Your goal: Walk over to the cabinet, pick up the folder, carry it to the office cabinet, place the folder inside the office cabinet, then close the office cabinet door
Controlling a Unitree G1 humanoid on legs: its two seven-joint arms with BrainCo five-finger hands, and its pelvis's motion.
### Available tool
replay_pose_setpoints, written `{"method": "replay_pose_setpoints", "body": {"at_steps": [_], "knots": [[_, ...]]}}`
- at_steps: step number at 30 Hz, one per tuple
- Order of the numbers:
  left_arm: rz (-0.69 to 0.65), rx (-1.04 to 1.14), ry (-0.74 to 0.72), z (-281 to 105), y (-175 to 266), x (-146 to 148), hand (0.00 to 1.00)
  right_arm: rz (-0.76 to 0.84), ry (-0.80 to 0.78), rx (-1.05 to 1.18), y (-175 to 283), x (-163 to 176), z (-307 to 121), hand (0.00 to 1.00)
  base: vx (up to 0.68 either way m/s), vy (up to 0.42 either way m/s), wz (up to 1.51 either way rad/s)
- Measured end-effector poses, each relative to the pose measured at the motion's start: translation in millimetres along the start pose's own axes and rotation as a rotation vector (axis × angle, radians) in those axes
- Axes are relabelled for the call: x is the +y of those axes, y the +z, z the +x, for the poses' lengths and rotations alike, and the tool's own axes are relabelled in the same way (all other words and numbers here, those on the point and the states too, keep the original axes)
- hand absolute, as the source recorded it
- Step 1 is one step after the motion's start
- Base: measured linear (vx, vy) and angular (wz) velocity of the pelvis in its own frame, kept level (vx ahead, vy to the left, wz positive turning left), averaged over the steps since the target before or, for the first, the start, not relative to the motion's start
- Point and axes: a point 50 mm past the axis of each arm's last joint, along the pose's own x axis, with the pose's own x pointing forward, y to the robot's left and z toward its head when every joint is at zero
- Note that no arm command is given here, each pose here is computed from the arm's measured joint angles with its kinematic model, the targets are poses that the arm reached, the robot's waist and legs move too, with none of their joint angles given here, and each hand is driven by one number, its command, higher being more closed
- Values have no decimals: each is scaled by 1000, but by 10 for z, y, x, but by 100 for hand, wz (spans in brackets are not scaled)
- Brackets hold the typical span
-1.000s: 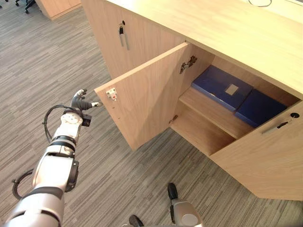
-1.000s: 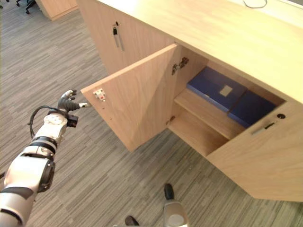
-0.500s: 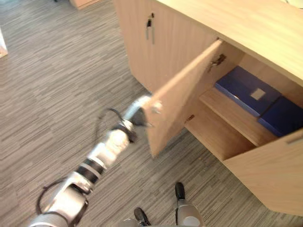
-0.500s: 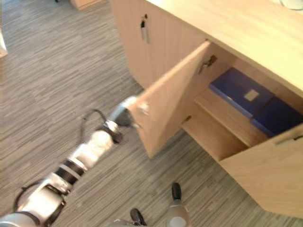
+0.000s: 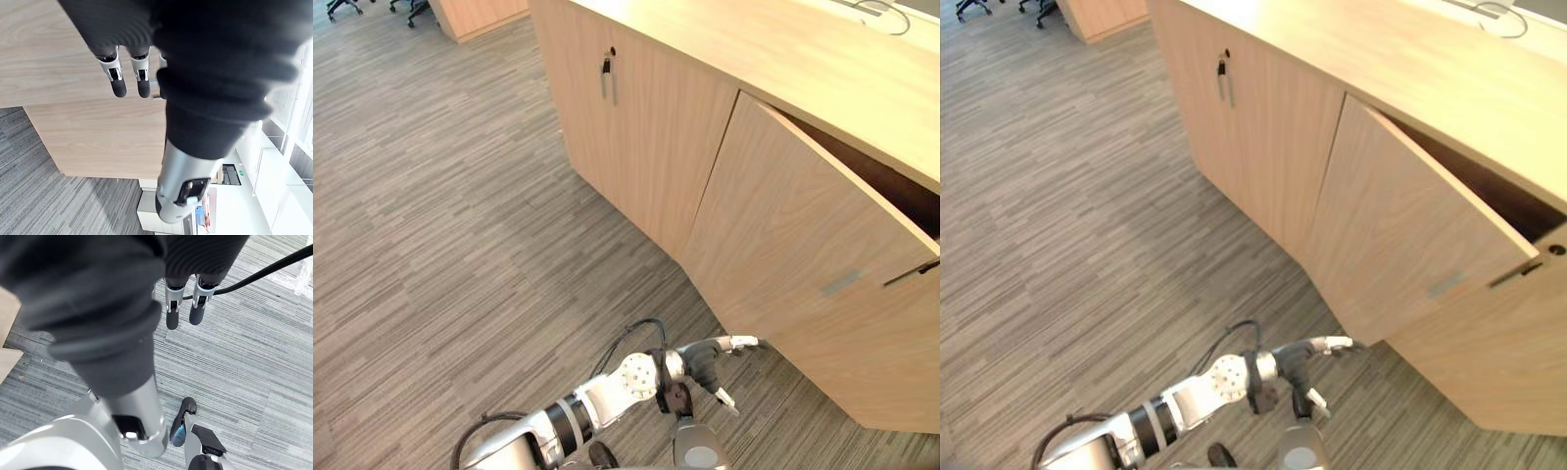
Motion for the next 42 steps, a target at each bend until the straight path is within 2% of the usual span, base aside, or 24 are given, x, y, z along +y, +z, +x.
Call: {"method": "replay_pose_setpoints", "body": {"at_steps": [7, 10, 12, 15, 18, 20, 21, 22, 24, 25, 32, 34, 36, 42], "knots": [[-25, 69, 14, -20, -150, 1, 0, -82, 4, -11, 58, -8, 3, 0, 33, -54, -5], [-91, 183, 129, -161, -424, 181, 0, -120, -2, -55, 201, 4, 9, 0, 55, -27, -46], [-233, 345, 316, -472, -815, 354, 0, -180, -1, -84, 342, 31, 19, 0, 31, -43, -80], [-406, 527, 520, -967, -1240, 370, 0, -209, 1, -111, 439, 73, 23, 0, 44, -94, -73], [-560, 682, 731, -1506, -1566, 223, 0, -218, -4, -134, 479, 110, 22, 0, 95, -149, -55], [-698, 782, 950, -1969, -1746, 81, 0, -173, -9, -141, 434, 136, 21, 0, 113, -196, -28], [-724, 801, 1012, -2096, -1774, 54, 0, -162, -8, -143, 420, 153, 21, 0, 182, -329, -36], [-777, 834, 1166, -2371, -1814, -18, 0, -162, -13, -152, 408, 173, 19, 0, 181, -303, -37], [-794, 856, 1280, -2523, -1826, -56, 0, -161, -17, -177, 451, 186, 17, 0, 200, -248, -54], [-823, 854, 1383, -2557, -1831, -128, 0, -169, -12, -228, 585, 255, 14, 0, 180, -161, -69], [-1070, 724, 1559, -2399, -1846, -416, 0, -170, -27, -301, 817, 286, 0, 0, 72, 13, -72], [-1120, 688, 1561, -2419, -1853, -462, 0, -147, -33, -294, 786, 264, 1, 0, 95, 66, -39], [-1224, 610, 1533, -2399, -1867, -520, 0, -105, -49, -269, 712, 191, 4, 0, 125, 79, -7], [-1286, 648, 1471, -2404, -1907, -652, 0, -72, -48, -244, 656, 136, 7, 0, 142, 135, -22]]}}
